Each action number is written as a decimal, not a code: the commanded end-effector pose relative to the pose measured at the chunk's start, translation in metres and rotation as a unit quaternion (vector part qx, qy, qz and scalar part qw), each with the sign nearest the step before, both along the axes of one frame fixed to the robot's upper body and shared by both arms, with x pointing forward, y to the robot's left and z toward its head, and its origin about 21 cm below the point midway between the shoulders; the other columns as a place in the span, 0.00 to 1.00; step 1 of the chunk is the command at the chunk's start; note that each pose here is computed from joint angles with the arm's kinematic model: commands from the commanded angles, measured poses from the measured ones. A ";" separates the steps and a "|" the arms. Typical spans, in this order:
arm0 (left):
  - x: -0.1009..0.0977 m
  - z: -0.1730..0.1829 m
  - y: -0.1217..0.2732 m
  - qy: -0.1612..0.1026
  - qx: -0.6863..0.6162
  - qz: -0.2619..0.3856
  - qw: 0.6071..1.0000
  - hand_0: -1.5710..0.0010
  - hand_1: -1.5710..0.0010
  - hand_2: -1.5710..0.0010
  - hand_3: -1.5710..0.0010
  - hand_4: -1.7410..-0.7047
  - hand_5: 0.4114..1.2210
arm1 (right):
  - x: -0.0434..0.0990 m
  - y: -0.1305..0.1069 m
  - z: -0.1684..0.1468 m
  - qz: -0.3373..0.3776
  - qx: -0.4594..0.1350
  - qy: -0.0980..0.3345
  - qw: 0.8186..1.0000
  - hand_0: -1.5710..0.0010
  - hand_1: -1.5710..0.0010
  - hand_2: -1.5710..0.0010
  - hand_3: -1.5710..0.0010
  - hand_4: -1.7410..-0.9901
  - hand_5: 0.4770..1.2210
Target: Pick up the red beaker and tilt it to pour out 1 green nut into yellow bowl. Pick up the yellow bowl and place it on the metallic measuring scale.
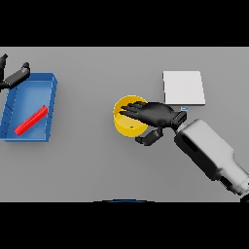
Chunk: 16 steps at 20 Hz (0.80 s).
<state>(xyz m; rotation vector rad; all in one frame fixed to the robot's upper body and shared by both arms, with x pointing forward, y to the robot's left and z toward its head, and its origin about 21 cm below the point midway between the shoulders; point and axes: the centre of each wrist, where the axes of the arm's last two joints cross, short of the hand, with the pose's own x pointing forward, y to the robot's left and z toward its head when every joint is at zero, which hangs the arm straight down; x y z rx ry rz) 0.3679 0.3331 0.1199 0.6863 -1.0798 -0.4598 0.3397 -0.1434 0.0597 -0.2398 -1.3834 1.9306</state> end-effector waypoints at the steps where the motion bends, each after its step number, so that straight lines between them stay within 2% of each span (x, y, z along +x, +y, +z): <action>1: -0.001 0.002 0.002 -0.003 0.000 -0.002 1.000 1.00 1.00 1.00 1.00 0.91 0.39 | 0.002 0.000 -0.001 0.000 -0.006 0.004 1.000 1.00 1.00 1.00 1.00 0.64 0.27; 11: -0.003 0.002 -0.004 -0.002 0.003 -0.005 1.000 1.00 1.00 1.00 1.00 0.91 0.39 | 0.009 0.005 -0.019 0.021 -0.015 0.025 0.999 1.00 1.00 0.99 0.97 0.60 0.33; 13: -0.003 0.002 -0.003 -0.003 0.007 0.000 1.000 1.00 1.00 1.00 1.00 0.91 0.40 | 0.010 0.013 -0.022 0.013 -0.013 0.029 0.999 1.00 1.00 0.97 0.94 0.58 0.39; 14: -0.004 0.004 -0.002 -0.002 0.008 0.000 1.000 1.00 1.00 1.00 1.00 0.91 0.40 | 0.013 0.009 -0.017 0.007 -0.010 0.030 0.999 1.00 0.99 0.95 0.92 0.54 0.43; 16: -0.005 0.002 -0.003 -0.001 0.001 -0.001 1.000 1.00 1.00 1.00 1.00 0.91 0.39 | 0.011 0.008 -0.019 0.012 -0.013 0.037 0.999 0.89 0.91 0.87 0.84 0.46 0.53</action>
